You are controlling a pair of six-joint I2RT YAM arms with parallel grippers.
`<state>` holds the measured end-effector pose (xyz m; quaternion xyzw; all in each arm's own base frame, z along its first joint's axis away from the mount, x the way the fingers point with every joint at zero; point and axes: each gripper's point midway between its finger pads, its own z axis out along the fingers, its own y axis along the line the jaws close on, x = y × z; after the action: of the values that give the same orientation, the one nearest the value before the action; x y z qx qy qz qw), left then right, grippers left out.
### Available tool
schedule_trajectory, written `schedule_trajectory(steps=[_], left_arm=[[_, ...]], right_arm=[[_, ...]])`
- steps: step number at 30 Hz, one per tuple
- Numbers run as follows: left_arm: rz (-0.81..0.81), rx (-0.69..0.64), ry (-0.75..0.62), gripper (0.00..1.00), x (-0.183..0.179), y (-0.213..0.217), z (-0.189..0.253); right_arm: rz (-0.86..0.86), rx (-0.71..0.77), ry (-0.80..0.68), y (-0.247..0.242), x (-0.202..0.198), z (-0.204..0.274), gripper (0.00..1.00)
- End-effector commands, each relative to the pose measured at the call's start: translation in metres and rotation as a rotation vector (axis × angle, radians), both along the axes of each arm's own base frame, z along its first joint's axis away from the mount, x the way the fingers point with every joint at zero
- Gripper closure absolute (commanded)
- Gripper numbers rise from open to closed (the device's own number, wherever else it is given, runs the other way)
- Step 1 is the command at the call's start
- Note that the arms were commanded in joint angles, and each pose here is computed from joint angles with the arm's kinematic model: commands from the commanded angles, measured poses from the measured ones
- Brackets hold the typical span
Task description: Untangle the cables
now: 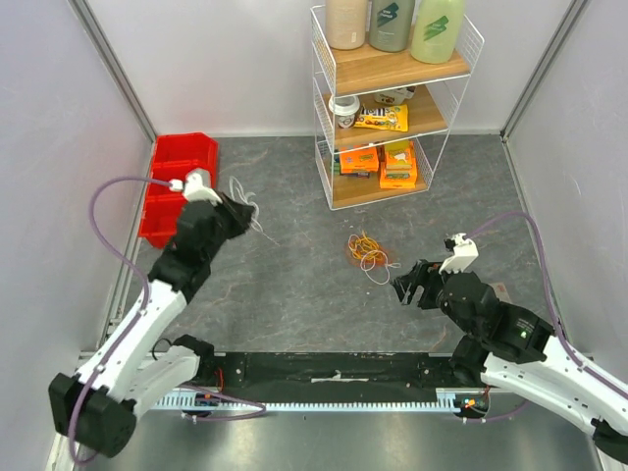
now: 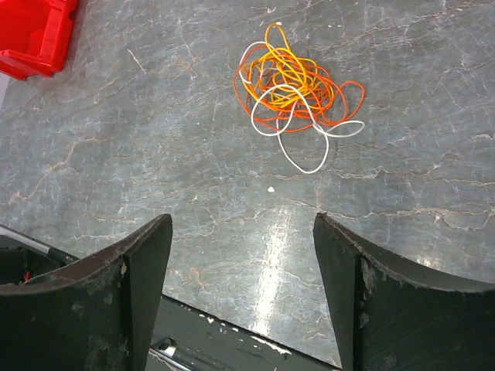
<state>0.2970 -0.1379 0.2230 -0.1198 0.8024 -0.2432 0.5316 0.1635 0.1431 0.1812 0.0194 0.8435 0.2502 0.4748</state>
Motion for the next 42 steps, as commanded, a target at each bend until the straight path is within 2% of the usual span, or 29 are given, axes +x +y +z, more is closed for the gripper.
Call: schedule_trajectory(steps=[1, 3, 6, 11, 15, 22, 25, 30, 31, 33, 36, 37, 40, 42], left_arm=[[0.152, -0.354, 0.048, 0.98, 0.065, 0.024, 0.039], [0.266, -0.481, 0.108, 0.98, 0.102, 0.061, 0.026], [0.332, -0.591, 0.056, 0.98, 0.152, 0.095, 0.029], [0.301, -0.690, -0.014, 0.98, 0.232, 0.125, 0.029], [0.254, -0.786, -0.054, 0.98, 0.278, 0.143, 0.034], [0.512, -0.822, 0.113, 0.98, 0.320, 0.193, -0.033], [0.559, -0.837, 0.109, 0.98, 0.333, 0.207, -0.045], [0.727, -0.735, 0.124, 0.98, 0.330, 0.238, -0.062], [0.756, -0.724, 0.136, 0.96, 0.328, 0.241, -0.066], [0.798, -0.695, 0.137, 0.81, 0.328, 0.250, -0.066], [0.832, -0.634, 0.144, 0.36, 0.324, 0.259, -0.060], [0.837, -0.615, 0.144, 0.28, 0.323, 0.263, -0.056], [0.840, -0.585, 0.099, 0.10, 0.320, 0.269, -0.033], [0.813, -0.589, 0.105, 0.10, 0.314, 0.265, -0.018]], right_arm=[[0.018, 0.030, -0.043, 0.012, 0.007, 0.013, 0.19], [0.024, 0.030, -0.044, 0.014, 0.008, 0.016, 0.19], [0.032, 0.023, -0.041, 0.016, 0.008, 0.016, 0.19], [0.032, 0.005, -0.020, 0.018, 0.009, 0.008, 0.19], [0.032, -0.017, -0.002, 0.021, 0.011, 0.005, 0.18], [0.038, -0.097, -0.006, 0.030, 0.024, 0.008, 0.17], [0.054, -0.113, 0.002, 0.038, 0.028, 0.007, 0.17], [0.060, -0.120, 0.023, 0.040, 0.027, 0.001, 0.17], [0.057, -0.117, 0.024, 0.040, 0.026, 0.001, 0.17], [0.058, -0.102, 0.021, 0.040, 0.025, 0.001, 0.17], [0.065, -0.087, 0.025, 0.041, 0.023, 0.004, 0.17], [0.068, -0.083, 0.031, 0.042, 0.022, 0.003, 0.17], [0.082, -0.062, 0.042, 0.044, 0.019, 0.003, 0.17], [0.088, -0.048, 0.045, 0.046, 0.017, 0.003, 0.17]])
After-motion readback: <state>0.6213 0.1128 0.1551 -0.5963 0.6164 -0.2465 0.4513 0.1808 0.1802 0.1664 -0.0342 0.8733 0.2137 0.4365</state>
